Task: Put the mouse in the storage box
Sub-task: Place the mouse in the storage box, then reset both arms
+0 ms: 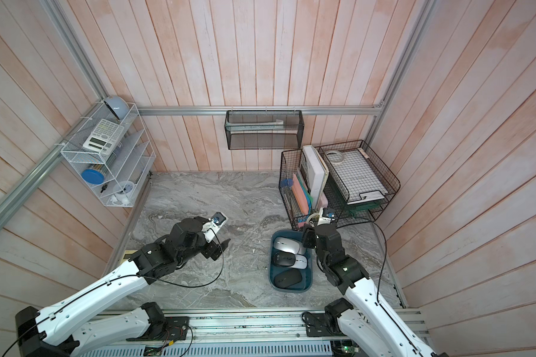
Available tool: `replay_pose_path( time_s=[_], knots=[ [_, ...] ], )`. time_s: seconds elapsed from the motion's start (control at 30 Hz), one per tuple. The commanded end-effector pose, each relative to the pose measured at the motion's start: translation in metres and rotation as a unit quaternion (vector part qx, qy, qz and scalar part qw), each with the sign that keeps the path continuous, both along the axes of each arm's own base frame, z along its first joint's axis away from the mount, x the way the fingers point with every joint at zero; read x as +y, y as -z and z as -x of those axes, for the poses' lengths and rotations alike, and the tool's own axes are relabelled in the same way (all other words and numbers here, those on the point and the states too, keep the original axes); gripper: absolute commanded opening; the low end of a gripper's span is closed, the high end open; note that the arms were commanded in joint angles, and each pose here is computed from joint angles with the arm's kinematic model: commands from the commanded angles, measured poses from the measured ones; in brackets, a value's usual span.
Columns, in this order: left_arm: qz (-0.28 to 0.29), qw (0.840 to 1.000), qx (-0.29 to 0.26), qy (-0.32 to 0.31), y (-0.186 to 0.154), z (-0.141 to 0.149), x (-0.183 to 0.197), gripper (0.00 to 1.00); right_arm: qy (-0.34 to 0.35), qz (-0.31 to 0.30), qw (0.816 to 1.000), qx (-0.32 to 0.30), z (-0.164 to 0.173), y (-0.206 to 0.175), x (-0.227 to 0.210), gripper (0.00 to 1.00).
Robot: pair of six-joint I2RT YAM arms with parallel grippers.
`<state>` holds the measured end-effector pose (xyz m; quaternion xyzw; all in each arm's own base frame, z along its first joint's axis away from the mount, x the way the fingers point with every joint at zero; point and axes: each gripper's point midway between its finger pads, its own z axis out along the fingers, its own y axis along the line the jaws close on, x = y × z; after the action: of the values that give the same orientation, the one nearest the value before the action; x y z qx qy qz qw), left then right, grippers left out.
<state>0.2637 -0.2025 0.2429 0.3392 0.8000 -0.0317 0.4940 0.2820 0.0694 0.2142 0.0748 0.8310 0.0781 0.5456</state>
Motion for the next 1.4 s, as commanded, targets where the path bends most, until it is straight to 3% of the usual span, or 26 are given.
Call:
replay_pose_path(
  time_s=[0.0, 0.17, 0.23, 0.37, 0.43, 0.7, 0.83, 1.07, 1.1, 1.17, 1.23, 1.37],
  knots=[
    [0.111, 0.980, -0.077, -0.150, -0.056, -0.016, 0.043, 1.00, 0.069, 0.069, 0.992, -0.082, -0.010, -0.022, -0.030, 0.63],
    [0.140, 0.946, -0.129, -0.261, -0.028, -0.005, 0.099, 1.00, 0.119, 0.133, 0.980, -0.090, -0.014, 0.001, -0.050, 0.64],
    [0.137, 0.928, -0.162, -0.306, -0.019, 0.001, 0.124, 1.00, 0.138, 0.144, 0.976, -0.082, -0.016, 0.015, -0.058, 0.64],
    [0.099, 0.912, -0.200, -0.344, 0.005, 0.005, 0.157, 1.00, 0.176, 0.179, 0.966, -0.061, -0.021, 0.040, -0.075, 0.67],
    [0.087, 0.900, -0.205, -0.374, 0.015, 0.003, 0.174, 1.00, 0.194, 0.178, 0.964, -0.046, -0.024, 0.050, -0.083, 0.67],
    [0.083, 0.884, -0.180, -0.424, 0.068, -0.031, 0.216, 1.00, 0.235, 0.222, 0.946, -0.024, -0.049, 0.075, -0.099, 0.72],
    [0.136, 0.868, -0.175, -0.444, 0.090, -0.047, 0.238, 1.00, 0.241, 0.222, 0.943, -0.059, -0.062, 0.072, -0.104, 0.72],
    [0.144, 0.870, -0.180, -0.435, 0.096, -0.094, 0.251, 1.00, 0.217, 0.200, 0.947, -0.126, -0.068, 0.083, -0.101, 0.73],
    [0.142, 0.871, -0.159, -0.442, 0.101, -0.102, 0.254, 1.00, 0.200, 0.201, 0.951, -0.122, -0.069, 0.085, -0.096, 0.73],
    [0.155, 0.883, -0.114, -0.429, 0.109, -0.119, 0.254, 1.00, 0.142, 0.197, 0.964, -0.110, -0.078, 0.097, -0.084, 0.82],
    [0.168, 0.887, -0.087, -0.421, 0.115, -0.128, 0.255, 1.00, 0.160, 0.180, 0.965, -0.108, -0.086, 0.102, -0.095, 0.86],
    [0.175, 0.916, -0.068, -0.355, 0.116, -0.135, 0.231, 1.00, 0.154, 0.174, 0.972, -0.045, -0.102, 0.112, -0.100, 0.88]
  ],
)
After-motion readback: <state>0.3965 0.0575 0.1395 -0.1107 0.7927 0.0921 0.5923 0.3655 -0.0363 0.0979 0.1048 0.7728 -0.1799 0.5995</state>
